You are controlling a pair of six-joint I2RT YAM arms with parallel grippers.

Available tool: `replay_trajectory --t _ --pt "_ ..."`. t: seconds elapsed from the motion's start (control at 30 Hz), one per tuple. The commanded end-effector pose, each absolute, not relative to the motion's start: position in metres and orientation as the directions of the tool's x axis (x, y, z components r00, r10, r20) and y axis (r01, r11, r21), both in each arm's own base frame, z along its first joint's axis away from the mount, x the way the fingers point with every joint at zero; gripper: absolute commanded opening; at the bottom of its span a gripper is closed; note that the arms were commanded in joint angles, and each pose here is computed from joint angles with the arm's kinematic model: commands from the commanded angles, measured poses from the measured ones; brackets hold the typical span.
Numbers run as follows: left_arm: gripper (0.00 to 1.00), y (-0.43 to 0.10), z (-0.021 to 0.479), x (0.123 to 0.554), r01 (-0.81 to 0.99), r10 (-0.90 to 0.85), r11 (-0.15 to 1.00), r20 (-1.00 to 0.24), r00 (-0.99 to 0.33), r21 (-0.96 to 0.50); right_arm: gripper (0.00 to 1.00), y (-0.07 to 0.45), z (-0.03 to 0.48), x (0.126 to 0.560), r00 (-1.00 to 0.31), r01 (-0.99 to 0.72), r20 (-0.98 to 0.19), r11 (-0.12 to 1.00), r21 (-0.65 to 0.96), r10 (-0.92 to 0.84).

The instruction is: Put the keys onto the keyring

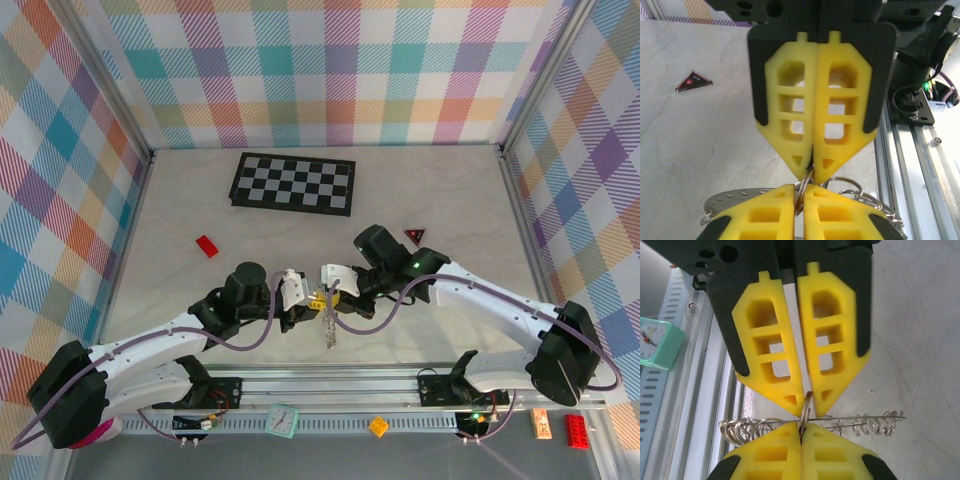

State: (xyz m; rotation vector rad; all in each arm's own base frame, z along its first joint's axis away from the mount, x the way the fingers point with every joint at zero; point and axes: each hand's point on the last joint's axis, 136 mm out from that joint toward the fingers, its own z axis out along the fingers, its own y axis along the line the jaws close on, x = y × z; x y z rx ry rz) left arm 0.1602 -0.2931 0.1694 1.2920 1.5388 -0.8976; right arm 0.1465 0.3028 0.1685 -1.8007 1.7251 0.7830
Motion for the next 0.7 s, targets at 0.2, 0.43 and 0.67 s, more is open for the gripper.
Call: replay_trajectory --t 0.2,0.43,0.67 --pt "0.0 -0.297 0.189 0.156 0.982 0.206 0.185 -0.979 -0.003 0.036 0.3 0.3 0.199 0.152 -0.023 -1.0 -0.892 0.027 0.012 -0.452" --pt "0.0 -0.298 0.191 0.155 0.982 0.12 0.19 -0.993 -0.022 0.002 0.34 0.301 0.185 0.152 -0.059 -0.998 -0.899 0.03 0.051 -0.435" --pt "0.0 -0.298 0.192 0.153 0.983 0.075 0.183 -0.997 -0.027 -0.013 0.32 0.305 0.179 0.154 -0.07 -0.998 -0.899 0.023 0.067 -0.433"
